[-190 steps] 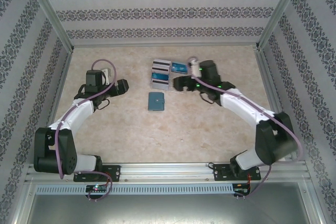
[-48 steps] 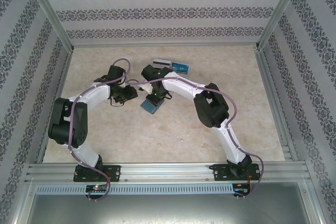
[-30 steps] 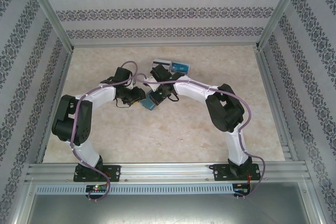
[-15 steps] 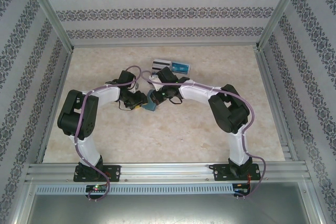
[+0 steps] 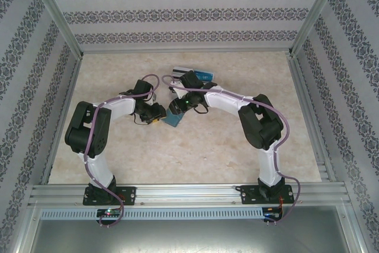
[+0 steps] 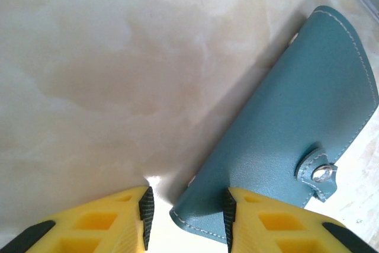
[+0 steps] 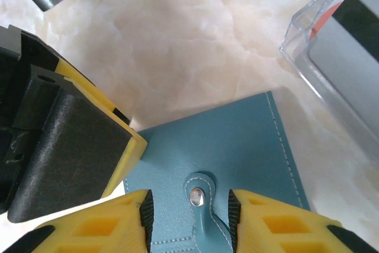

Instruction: Put the credit cards into the card holder

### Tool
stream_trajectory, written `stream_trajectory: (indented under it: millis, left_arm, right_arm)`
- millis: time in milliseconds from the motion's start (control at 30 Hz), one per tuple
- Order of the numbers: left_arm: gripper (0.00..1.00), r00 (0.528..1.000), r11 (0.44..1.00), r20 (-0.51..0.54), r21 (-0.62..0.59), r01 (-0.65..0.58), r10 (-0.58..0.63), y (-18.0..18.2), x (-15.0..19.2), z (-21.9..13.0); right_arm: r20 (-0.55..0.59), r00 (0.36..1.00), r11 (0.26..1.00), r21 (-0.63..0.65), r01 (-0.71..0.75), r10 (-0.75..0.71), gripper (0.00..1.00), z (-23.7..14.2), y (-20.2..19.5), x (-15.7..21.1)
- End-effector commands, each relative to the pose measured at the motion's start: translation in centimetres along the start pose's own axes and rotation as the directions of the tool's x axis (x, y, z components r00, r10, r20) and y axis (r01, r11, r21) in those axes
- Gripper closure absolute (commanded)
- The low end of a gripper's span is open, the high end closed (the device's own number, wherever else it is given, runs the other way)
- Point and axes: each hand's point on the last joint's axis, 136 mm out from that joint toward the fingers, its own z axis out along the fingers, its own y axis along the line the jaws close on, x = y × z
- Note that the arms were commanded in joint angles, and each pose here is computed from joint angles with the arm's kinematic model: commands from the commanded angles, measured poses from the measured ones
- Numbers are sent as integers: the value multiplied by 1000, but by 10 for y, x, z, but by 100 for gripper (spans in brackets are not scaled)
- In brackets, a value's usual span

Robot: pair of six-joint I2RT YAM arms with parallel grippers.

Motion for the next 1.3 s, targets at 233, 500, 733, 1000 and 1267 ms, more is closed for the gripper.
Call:
stream_trajectory:
  millis: [233,500,733,1000,1267]
  left_arm:
    - [56,972,996,218,11,92,-92,12,-26,-62]
    - [55,953,994,284,16,108,-108,18,-30,-83]
    - [55,962,992,245,48,117,-125,17,-27,-70]
    - [55,963,993,243,45,109,-117,18,-26,-69]
    - [55,962,994,251,27,103,-107,20,-26,-72]
  right_arm:
    - [-189,974,988,65,141,-127,59,8,-1,9]
    - [-309,936,974,92,208,-170,58,24,-7,28]
    - [-338,924,970,95,223,-179,56,37,-4,32]
    - [-430,885,961,120,249,-175,61,46,-9,44]
    - [-489,860,963,132,235,-143,83,50,-18,73]
